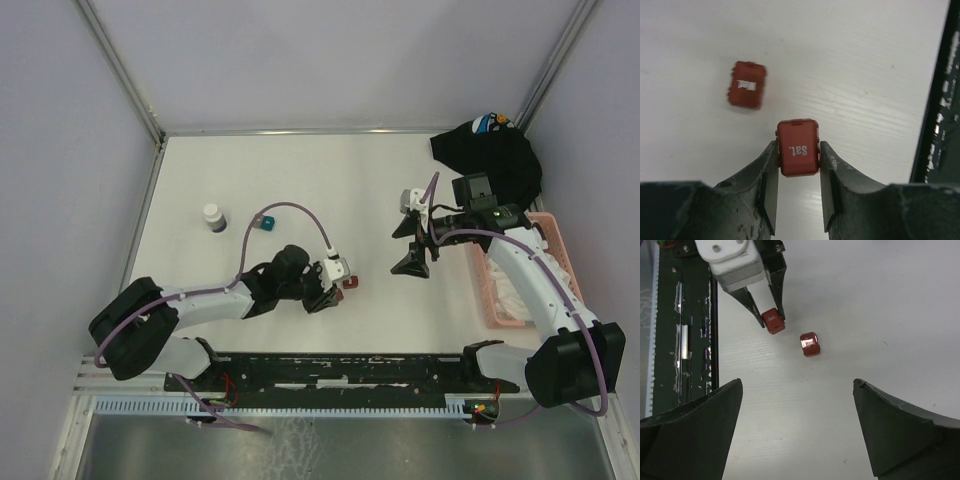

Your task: Sort the pills into containers

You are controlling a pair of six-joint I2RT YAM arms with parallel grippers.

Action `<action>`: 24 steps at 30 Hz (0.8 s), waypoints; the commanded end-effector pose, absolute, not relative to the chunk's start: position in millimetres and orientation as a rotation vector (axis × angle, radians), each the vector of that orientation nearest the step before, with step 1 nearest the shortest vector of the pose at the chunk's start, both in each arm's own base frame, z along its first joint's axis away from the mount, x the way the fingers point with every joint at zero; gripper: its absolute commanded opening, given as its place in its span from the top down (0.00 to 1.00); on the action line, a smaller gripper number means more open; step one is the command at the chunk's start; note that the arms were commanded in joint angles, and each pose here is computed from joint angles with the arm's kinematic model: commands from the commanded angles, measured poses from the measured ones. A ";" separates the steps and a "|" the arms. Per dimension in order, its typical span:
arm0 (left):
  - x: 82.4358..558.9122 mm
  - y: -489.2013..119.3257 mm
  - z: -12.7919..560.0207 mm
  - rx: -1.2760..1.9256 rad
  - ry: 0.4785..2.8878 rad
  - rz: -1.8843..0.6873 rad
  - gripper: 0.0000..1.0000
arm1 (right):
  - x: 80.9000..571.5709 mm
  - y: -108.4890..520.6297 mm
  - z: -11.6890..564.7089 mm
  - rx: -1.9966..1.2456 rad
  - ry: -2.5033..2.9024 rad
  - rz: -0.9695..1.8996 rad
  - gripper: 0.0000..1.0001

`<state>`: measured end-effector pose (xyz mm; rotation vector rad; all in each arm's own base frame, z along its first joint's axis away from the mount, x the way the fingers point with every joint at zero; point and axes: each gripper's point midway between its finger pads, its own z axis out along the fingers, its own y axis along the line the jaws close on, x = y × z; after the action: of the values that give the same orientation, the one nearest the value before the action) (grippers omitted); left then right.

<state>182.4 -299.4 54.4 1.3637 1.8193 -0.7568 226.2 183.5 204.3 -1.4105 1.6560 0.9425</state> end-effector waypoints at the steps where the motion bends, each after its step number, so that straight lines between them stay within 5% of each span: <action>1: 162.4 -327.1 71.3 1.572 1.515 -0.819 0.86 | 217.1 181.0 206.6 -1.546 1.513 0.872 0.00; 12: 155.2 -344.9 37.5 1.781 1.532 -0.806 0.84 | 217.4 181.5 208.2 -1.537 1.522 0.880 0.00; 20: 168.3 -347.4 60.3 1.644 1.540 -0.746 0.43 | 214.9 181.9 208.6 -1.545 1.515 0.892 0.00; 24: 171.1 -343.1 85.2 1.532 1.496 -0.743 0.40 | 210.0 182.0 205.7 -1.564 1.501 0.911 0.01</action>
<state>160.3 -333.7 38.6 1.6911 1.6096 -0.7459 217.8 178.5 196.4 -1.5385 1.5714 0.8901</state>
